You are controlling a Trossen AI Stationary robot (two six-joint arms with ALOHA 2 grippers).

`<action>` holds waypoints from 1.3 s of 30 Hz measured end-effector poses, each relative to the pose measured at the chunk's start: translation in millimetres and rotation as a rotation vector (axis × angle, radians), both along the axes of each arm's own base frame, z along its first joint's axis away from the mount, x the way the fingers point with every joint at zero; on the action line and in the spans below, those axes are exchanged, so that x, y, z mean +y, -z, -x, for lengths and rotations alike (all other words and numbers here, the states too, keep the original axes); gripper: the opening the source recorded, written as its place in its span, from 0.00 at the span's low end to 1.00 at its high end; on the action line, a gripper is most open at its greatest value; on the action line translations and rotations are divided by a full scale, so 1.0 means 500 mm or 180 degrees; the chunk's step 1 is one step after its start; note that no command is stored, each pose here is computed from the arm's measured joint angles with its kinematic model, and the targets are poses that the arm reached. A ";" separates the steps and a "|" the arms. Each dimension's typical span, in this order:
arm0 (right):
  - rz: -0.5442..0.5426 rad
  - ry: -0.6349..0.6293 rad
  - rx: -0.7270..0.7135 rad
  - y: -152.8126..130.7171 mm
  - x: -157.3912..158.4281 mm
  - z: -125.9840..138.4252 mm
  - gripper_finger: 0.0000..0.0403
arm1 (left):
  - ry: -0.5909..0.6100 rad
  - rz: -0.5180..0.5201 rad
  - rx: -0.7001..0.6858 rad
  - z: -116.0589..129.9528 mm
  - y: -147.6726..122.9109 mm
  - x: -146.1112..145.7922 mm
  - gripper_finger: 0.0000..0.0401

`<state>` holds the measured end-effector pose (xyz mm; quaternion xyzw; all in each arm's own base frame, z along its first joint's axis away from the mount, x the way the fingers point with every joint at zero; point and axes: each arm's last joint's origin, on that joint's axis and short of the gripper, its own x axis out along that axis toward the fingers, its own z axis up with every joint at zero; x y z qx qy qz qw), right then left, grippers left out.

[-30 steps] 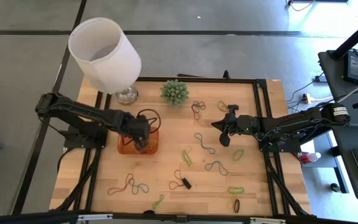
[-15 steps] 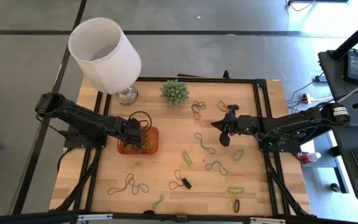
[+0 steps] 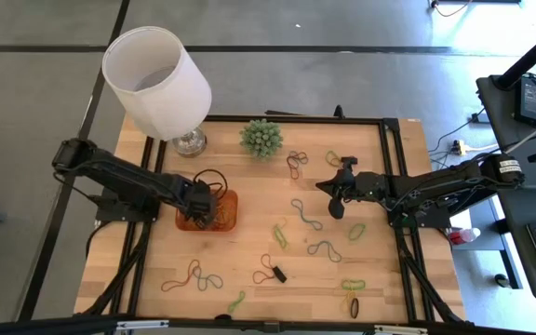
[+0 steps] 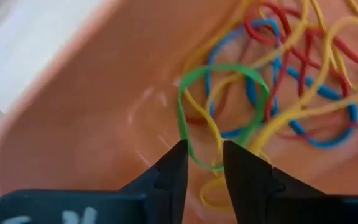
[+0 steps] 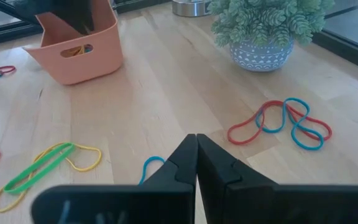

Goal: Pick and place rubber bands into bin
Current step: Put the red rubber band into the orange bin

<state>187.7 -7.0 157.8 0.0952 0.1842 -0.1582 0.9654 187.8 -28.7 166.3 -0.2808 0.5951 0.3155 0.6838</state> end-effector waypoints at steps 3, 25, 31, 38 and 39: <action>0.0005 -0.0002 0.0009 0.000 0.000 0.000 0.03 | 0.0006 0.0032 -0.0083 0.004 -0.010 0.000 0.24; -0.0069 0.0047 -0.0260 -0.013 -0.002 -0.005 0.03 | 0.1113 -0.1581 -0.2126 0.034 -0.156 0.022 0.05; -0.0068 0.0168 -0.0241 -0.046 -0.017 -0.030 0.04 | 0.1784 -0.1803 -0.2986 -0.006 -0.119 0.008 0.01; -0.0105 0.0435 0.0637 -0.085 -0.060 -0.110 0.15 | 0.1740 -0.1801 -0.3449 -0.032 -0.081 0.014 0.01; -0.0129 0.0492 0.0771 -0.086 -0.070 -0.122 0.17 | 0.1761 -0.1831 -0.3477 -0.037 -0.079 0.014 0.01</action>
